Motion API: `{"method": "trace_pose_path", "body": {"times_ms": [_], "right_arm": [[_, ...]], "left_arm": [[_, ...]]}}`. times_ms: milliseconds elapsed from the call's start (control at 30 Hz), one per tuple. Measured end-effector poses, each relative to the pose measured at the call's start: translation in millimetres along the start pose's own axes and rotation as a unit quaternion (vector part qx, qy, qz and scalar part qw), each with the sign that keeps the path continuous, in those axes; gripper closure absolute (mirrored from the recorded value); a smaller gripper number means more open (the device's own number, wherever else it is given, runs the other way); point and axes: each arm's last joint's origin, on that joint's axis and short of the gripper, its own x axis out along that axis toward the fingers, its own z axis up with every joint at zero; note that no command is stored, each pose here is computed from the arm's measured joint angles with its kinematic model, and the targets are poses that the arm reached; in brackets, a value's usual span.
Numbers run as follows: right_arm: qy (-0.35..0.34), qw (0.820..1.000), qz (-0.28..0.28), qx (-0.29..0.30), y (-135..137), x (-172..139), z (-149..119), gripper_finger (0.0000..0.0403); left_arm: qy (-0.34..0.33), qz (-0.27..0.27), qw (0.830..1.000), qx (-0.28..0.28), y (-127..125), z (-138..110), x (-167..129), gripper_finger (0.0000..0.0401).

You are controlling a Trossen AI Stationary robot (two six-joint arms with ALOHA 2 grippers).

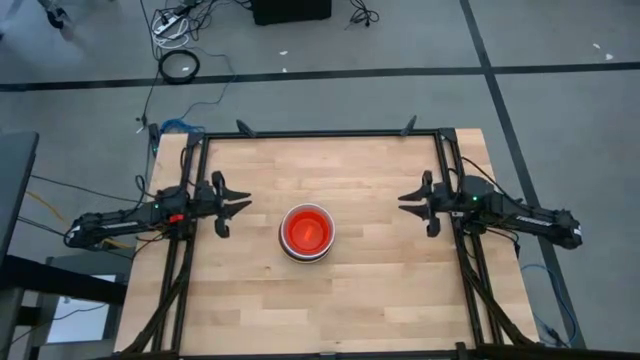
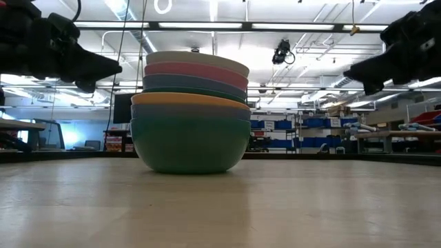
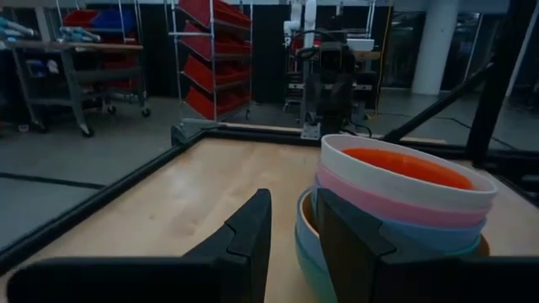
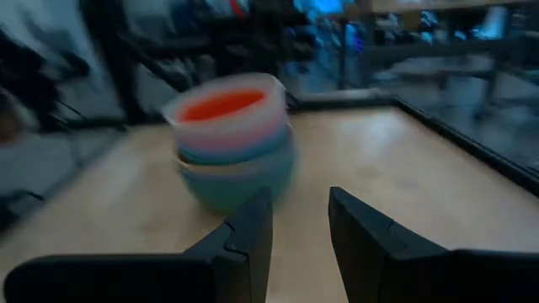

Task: Nest bowls inside each other
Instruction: Return to Home Position

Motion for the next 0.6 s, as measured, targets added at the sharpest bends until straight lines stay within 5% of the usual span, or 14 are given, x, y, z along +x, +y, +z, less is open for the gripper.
{"method": "trace_pose_path", "body": {"times_ms": [267,600], "right_arm": [[-0.137,0.986,0.097,-0.014,6.6,-5.9,26.5,0.0295],[-0.046,0.997,0.061,-0.009,3.2,1.9,0.8,0.0295]], "left_arm": [[0.015,0.0,0.999,-0.033,0.1,-2.9,-0.1,0.0295],[0.016,-0.001,1.0,-0.013,0.0,-3.1,-0.1,0.0295]]}}
